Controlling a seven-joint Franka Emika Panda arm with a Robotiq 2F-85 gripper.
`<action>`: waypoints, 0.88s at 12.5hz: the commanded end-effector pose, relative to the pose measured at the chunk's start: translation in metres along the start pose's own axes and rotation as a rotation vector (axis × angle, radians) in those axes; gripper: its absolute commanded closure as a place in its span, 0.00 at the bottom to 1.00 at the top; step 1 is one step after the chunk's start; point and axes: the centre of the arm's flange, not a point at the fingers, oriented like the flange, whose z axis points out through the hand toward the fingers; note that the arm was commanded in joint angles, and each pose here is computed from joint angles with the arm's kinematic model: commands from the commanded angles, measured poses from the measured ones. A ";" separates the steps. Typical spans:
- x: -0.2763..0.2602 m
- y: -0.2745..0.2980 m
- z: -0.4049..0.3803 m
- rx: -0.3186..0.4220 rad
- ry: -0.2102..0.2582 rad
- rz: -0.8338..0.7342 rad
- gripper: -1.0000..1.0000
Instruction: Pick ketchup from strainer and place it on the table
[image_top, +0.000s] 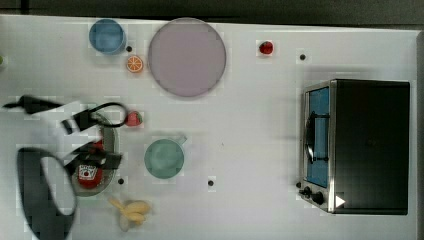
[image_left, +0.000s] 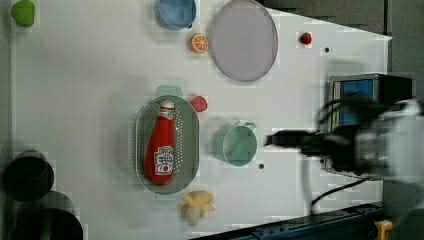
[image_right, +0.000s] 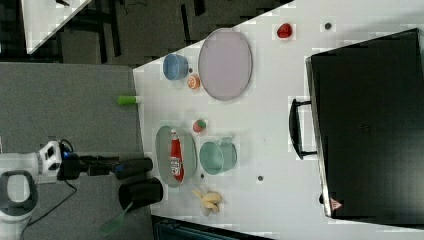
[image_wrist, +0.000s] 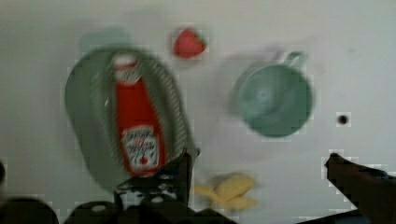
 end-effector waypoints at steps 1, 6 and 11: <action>-0.024 -0.038 0.018 0.024 0.012 -0.056 0.00; -0.050 -0.086 0.095 0.122 0.035 -0.092 0.00; -0.055 -0.086 0.189 0.126 0.074 -0.071 0.00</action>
